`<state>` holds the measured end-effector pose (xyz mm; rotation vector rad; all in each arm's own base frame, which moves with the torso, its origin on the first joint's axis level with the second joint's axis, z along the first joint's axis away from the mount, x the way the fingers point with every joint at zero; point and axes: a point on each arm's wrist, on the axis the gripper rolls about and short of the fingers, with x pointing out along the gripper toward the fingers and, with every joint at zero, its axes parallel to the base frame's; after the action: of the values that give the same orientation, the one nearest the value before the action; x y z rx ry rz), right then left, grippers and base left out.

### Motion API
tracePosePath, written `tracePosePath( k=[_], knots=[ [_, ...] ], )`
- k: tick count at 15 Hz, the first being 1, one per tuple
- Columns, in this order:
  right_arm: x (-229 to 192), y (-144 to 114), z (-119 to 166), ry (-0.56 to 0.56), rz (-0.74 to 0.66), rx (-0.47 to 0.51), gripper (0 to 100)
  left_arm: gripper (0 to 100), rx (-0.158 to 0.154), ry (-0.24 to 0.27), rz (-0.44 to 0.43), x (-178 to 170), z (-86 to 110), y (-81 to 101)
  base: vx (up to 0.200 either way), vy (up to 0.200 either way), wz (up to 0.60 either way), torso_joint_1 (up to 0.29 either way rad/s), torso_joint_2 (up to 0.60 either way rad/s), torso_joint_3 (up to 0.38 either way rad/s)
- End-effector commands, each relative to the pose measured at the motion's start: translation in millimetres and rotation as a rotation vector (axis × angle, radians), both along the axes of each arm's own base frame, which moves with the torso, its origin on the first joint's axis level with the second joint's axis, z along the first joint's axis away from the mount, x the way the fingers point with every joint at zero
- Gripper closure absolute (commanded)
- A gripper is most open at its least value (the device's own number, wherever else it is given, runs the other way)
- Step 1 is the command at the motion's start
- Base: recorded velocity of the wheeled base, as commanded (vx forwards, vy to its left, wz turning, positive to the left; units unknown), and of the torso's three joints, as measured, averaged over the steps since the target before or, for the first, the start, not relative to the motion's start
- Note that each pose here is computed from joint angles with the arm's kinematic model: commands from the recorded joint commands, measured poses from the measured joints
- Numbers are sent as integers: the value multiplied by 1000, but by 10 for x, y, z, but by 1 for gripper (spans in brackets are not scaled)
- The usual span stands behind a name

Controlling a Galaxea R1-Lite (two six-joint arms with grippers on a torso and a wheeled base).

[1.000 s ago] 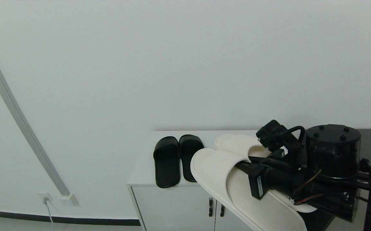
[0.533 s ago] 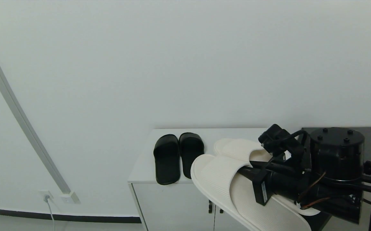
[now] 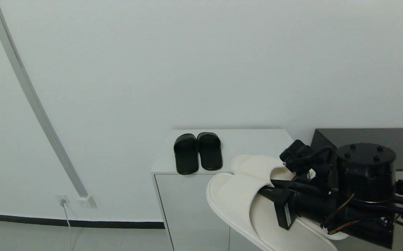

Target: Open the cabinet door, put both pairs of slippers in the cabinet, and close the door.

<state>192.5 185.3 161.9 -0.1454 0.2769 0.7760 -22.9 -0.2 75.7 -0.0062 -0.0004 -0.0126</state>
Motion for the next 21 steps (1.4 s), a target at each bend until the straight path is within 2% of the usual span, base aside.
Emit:
tracePosePath(
  k=[1, 14, 19, 20, 21],
  knots=[
    [1, -14, -28, 11, 17, -2, 100, 100, -1, 0, 0, 0, 1, 0, 0, 0, 0, 0, 0, 0],
    [-29, -38, -78, 29, 31, -12, 100, 100, 2, 2, 0, 1, -4, 0, 0, 0, 0, 0, 0, 0],
    [-36, -44, -94, 32, 32, -17, 100, 100, 3, 3, -1, 2, -3, 0, 0, 0, 0, -123, 287, 162],
    [-39, -47, -109, 37, 31, -21, 100, 0, 2, 0, -1, 0, 1, 0, 0, 0, 0, -149, 359, 198],
    [-39, -47, -108, 36, 32, -20, 100, 0, 2, 0, 0, 0, 1, 0, 0, 0, 0, -173, 369, 207]
  ],
)
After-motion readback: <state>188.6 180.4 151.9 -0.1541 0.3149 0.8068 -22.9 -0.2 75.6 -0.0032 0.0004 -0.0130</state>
